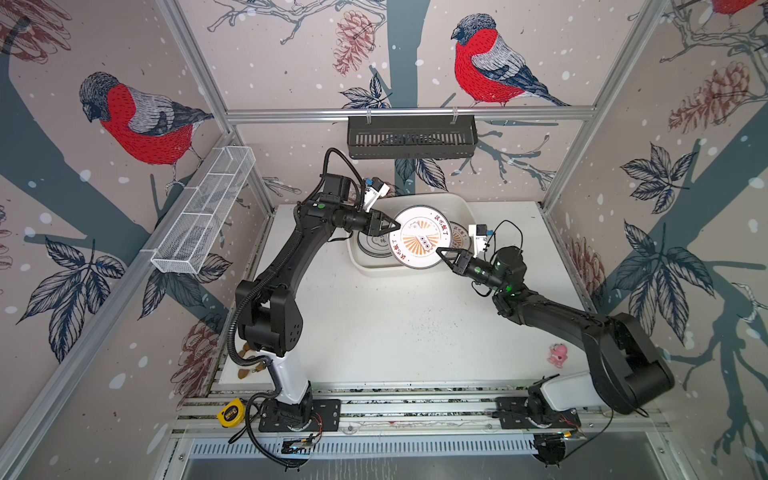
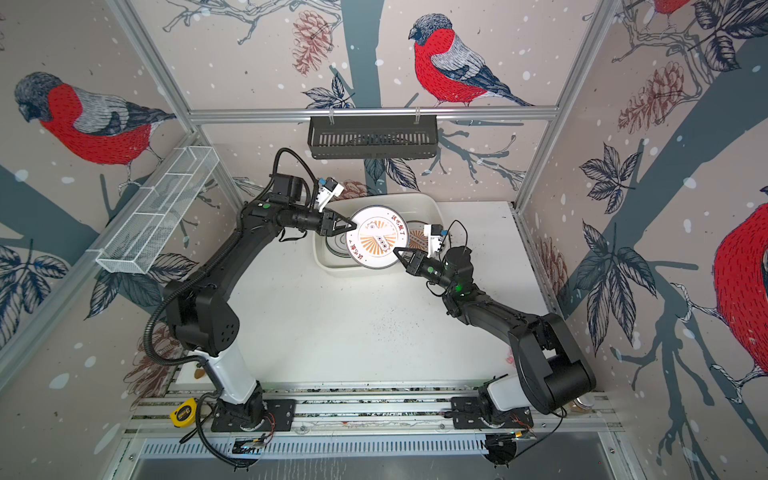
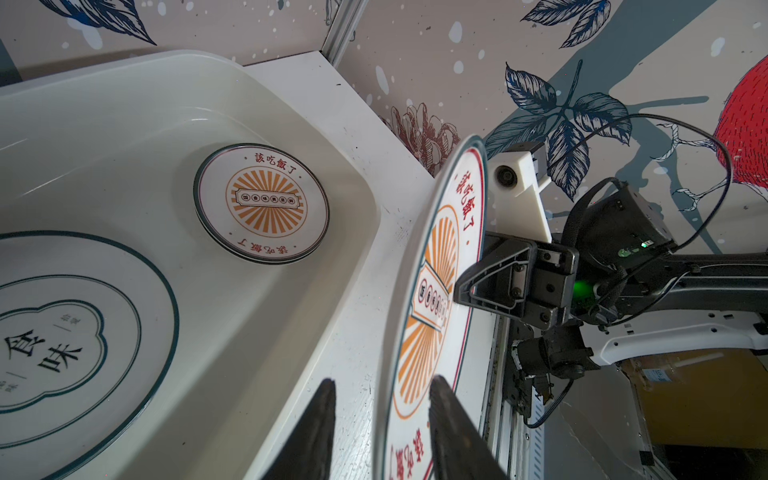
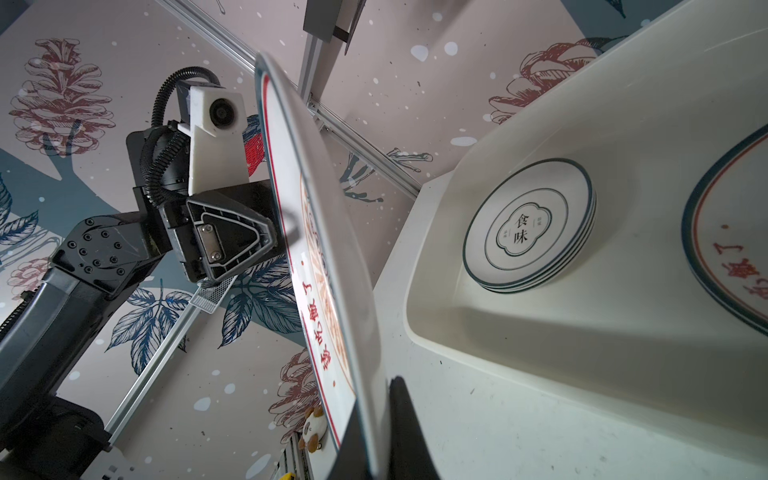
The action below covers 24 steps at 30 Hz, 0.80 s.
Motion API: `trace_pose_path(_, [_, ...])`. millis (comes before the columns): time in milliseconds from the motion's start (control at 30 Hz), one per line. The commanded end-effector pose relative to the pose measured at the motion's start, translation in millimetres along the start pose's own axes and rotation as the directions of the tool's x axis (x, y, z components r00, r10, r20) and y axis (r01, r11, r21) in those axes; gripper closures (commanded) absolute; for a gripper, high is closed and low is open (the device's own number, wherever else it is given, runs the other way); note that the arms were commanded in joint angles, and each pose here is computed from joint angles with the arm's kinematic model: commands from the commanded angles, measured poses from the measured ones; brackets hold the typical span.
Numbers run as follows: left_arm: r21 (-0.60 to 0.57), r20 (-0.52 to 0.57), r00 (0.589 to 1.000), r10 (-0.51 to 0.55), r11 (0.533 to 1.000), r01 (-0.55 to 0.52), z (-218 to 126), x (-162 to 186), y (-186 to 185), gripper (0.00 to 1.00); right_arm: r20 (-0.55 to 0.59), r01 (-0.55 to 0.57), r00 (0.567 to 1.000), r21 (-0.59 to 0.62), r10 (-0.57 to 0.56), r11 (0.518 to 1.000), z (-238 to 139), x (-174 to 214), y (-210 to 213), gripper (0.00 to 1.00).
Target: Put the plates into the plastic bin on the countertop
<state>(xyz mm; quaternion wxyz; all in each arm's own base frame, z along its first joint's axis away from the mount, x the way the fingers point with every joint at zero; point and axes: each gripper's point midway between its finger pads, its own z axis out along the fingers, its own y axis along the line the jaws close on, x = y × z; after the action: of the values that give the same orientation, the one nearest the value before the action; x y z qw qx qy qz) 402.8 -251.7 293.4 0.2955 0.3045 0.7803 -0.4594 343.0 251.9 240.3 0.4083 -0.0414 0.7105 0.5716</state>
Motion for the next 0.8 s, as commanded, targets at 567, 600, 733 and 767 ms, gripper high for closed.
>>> trace_pose_path(567, [0.035,-0.025,0.998,-0.062,0.997,0.063,7,7,2,0.88,-0.073,0.156,0.985,0.018,-0.154,0.988,-3,-16,4,0.98])
trace_pose_path(600, [0.031,-0.027,0.998,-0.062,0.998,0.063,8,7,2,0.88,-0.072,0.157,0.985,0.017,-0.155,0.987,-3,-16,5,0.98])
trace_pose_path(733, [0.016,-0.036,0.997,-0.067,0.998,0.068,13,9,5,0.91,-0.072,0.17,0.983,0.027,-0.168,0.985,-1,-17,5,0.97])
trace_pose_path(767, [0.014,-0.037,0.997,-0.07,0.997,0.07,13,9,5,0.92,-0.072,0.172,0.983,0.032,-0.169,0.985,-1,-17,5,0.97])
